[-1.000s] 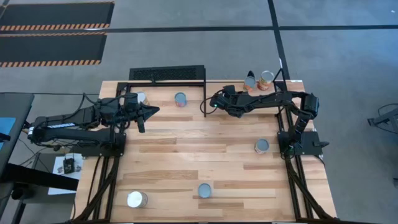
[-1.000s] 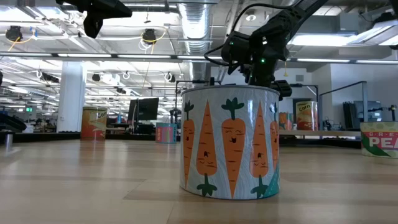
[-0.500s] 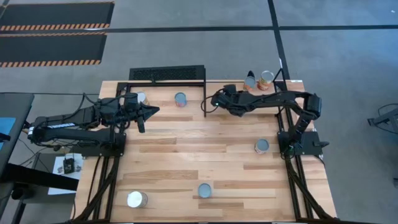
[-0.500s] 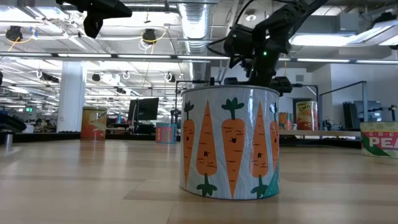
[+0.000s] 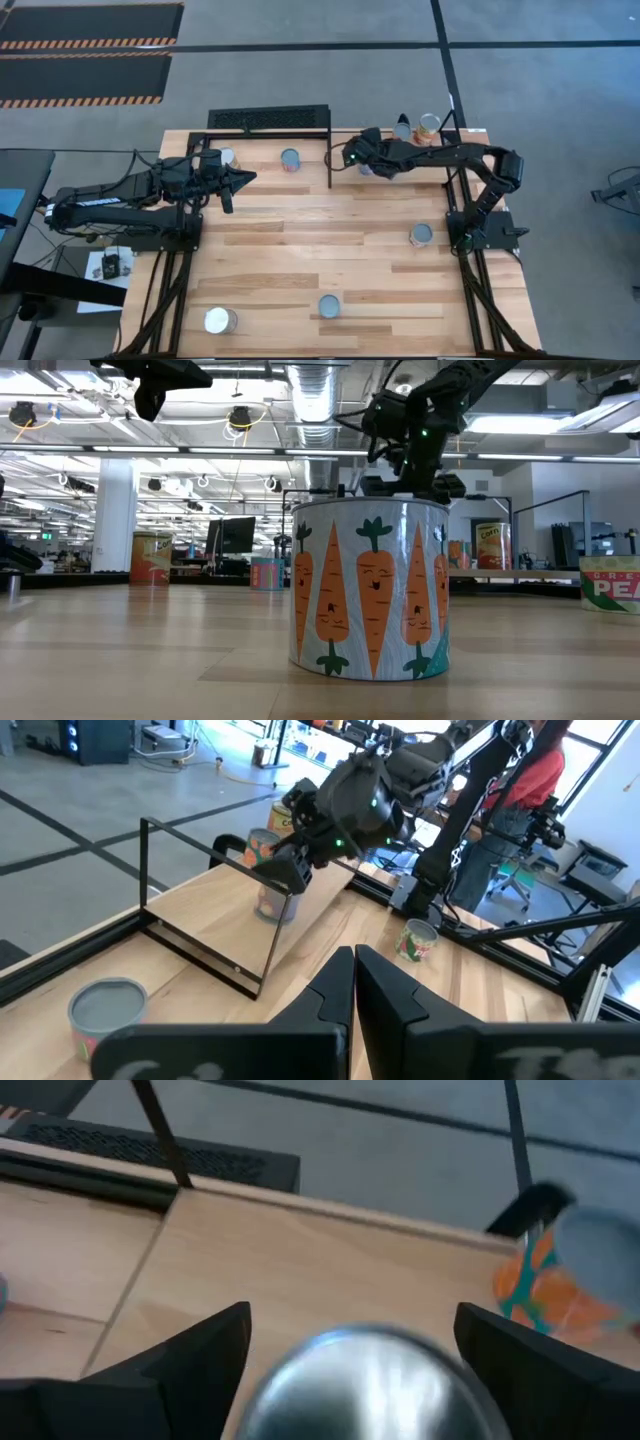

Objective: Pick and place cans onto a shelf
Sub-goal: Put the top canned peaches on the shelf

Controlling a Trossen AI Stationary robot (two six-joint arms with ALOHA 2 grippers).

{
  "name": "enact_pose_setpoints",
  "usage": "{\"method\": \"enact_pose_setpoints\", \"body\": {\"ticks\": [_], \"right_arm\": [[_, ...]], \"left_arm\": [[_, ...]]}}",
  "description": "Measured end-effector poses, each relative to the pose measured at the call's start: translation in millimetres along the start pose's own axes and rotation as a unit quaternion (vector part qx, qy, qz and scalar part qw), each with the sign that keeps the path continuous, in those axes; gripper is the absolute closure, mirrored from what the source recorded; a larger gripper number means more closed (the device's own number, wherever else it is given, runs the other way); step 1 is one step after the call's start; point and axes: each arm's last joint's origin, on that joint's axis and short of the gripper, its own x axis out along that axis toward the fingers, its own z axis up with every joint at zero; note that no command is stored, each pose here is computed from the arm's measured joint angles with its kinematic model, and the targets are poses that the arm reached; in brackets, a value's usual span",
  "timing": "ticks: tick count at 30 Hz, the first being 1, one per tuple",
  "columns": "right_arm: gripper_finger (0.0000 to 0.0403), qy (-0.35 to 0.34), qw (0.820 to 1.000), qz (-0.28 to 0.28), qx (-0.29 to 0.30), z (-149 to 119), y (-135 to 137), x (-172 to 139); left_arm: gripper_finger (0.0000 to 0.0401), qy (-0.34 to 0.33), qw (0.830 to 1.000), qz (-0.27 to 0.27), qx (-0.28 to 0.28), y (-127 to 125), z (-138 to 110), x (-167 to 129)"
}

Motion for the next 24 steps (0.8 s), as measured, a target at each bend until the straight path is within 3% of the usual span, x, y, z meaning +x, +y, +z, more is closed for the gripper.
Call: {"method": "enact_pose_setpoints", "body": {"ticks": [14, 19, 24], "right_arm": [[0.0174, -0.039, 0.996, -0.005, -0.074, 62.7, 8.2, -34.2], [0.027, -0.034, 0.995, 0.011, -0.095, 78.7, 8.6, -56.8], [0.0387, -0.025, 0.993, 0.061, -0.096, 75.1, 7.4, -74.2]], "left_arm": [[0.0401, 0.0, 1.0, 0.0, 0.006, 0.0, 0.0, 0.0], [0.0401, 0.0, 1.0, 0.0, 0.006, 0.0, 0.0, 0.0], [0.0401, 0.0, 1.0, 0.0, 0.015, -0.1, -0.1, 0.0]]}}
